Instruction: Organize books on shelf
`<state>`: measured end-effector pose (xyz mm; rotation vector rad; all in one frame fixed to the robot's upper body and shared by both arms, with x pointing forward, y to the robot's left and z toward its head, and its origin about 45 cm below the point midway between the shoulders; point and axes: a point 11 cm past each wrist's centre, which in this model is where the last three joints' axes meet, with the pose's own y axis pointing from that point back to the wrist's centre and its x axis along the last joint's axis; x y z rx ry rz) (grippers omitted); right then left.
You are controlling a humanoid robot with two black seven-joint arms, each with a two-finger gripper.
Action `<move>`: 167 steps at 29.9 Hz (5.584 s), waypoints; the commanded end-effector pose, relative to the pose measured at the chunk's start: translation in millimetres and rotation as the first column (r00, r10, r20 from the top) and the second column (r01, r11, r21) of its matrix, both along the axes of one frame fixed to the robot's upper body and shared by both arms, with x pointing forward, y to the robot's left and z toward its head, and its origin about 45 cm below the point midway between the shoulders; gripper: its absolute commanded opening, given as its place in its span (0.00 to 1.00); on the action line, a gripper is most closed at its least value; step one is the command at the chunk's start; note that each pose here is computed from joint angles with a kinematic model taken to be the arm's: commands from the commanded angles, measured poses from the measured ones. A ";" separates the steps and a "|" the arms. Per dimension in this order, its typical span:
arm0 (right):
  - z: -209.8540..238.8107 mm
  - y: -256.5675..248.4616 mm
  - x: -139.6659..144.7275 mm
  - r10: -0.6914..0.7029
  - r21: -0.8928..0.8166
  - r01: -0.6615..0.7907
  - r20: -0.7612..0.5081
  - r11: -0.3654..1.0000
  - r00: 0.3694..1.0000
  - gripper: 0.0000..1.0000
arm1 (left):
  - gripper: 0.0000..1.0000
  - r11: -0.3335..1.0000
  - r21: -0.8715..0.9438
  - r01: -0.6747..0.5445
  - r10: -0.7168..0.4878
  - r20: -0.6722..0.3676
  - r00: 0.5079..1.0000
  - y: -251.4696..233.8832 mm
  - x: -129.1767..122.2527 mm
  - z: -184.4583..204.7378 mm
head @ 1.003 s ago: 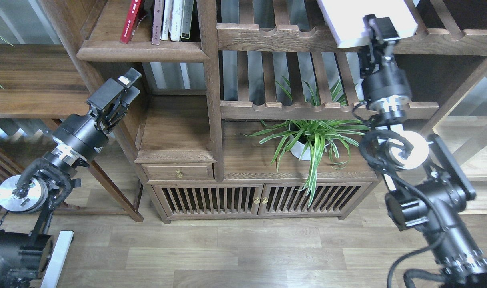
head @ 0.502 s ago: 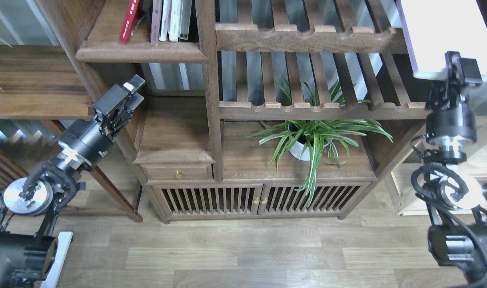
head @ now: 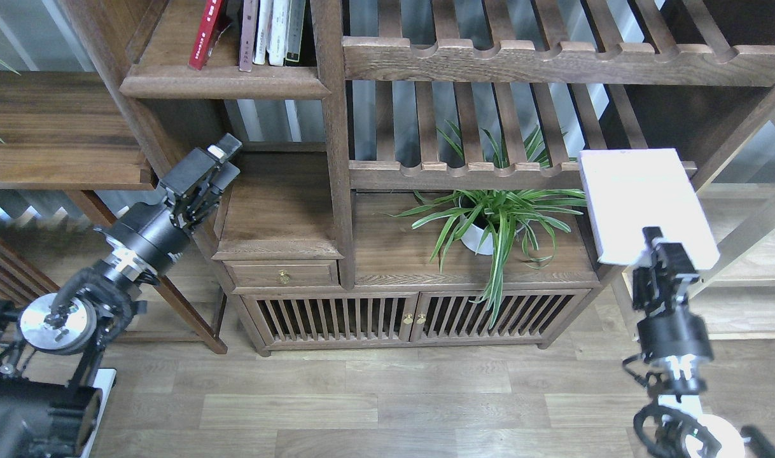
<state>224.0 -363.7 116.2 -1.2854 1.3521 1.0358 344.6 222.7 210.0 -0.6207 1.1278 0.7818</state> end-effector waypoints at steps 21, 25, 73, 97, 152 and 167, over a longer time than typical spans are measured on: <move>-27.7 177.1 -11.3 0.375 0.137 -0.370 -0.014 0.919 0.927 0.03 | 0.83 0.990 -0.137 0.035 -0.073 -0.279 0.958 -35.7 -74.2 -85.1; -24.8 212.6 -16.6 0.443 0.183 -0.437 0.006 0.881 0.896 0.03 | 0.83 0.973 -0.229 0.013 -0.084 -0.301 0.950 -38.3 -76.0 -83.7; -13.4 288.5 -37.8 0.663 0.192 -0.659 0.054 0.727 0.747 0.05 | 0.56 0.944 -0.293 0.150 -0.228 -0.254 0.940 -82.0 -86.8 -76.2; -12.0 287.1 -34.6 0.661 0.182 -0.659 0.060 0.730 0.748 0.05 | 0.17 0.949 -0.298 0.106 -0.196 -0.293 0.936 -66.1 -87.5 -83.7; -24.5 228.6 22.5 0.497 0.082 -0.494 -0.032 0.866 0.867 0.99 | 0.01 0.971 -0.220 0.091 -0.147 -0.254 0.956 -40.7 -81.8 -69.3; -42.7 210.6 15.3 0.454 0.088 -0.448 -0.064 0.890 0.889 0.99 | 0.02 0.967 0.249 0.056 -0.075 0.067 0.995 -5.5 -77.9 -14.9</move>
